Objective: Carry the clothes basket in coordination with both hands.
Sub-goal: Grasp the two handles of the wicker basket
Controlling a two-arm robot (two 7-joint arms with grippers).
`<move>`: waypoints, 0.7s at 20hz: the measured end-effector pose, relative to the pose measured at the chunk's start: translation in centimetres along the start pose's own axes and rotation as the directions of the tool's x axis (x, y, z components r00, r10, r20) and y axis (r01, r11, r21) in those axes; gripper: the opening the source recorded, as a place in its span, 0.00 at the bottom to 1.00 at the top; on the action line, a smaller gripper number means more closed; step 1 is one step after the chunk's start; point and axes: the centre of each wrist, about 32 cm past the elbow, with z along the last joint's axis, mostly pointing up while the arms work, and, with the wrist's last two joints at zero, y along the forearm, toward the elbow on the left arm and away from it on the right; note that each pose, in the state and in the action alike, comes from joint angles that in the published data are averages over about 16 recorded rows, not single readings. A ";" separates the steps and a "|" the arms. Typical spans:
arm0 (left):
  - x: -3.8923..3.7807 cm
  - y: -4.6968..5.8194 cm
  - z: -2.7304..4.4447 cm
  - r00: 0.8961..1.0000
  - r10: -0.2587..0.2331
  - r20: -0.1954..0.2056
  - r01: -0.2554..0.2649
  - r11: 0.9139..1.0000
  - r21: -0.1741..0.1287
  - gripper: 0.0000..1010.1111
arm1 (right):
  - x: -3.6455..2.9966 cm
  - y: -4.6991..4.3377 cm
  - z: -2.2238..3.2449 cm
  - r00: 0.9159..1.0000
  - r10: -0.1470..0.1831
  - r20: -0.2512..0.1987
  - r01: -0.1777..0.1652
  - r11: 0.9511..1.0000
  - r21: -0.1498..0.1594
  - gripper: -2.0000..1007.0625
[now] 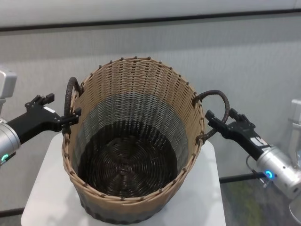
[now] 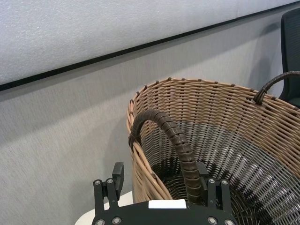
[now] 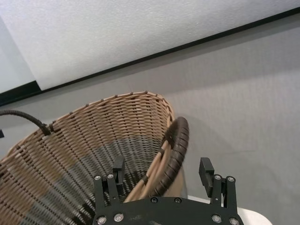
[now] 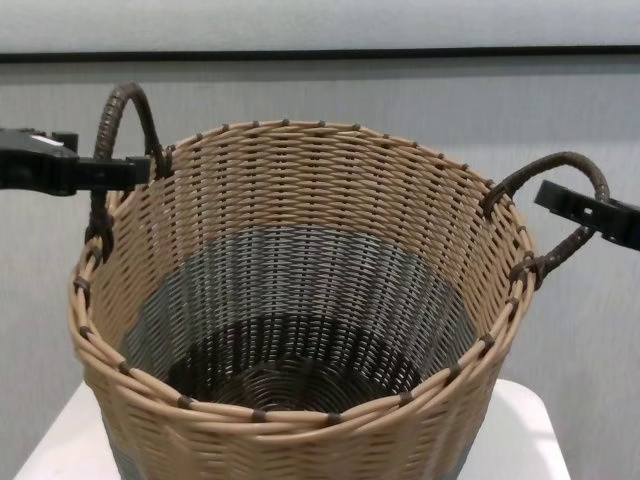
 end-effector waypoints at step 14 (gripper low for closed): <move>0.00 0.0 0.00 1.000 0.000 0.000 0.000 1.000 0.000 0.99 | -0.33 2.12 0.14 0.998 0.049 -0.034 -0.049 0.999 -0.003 0.99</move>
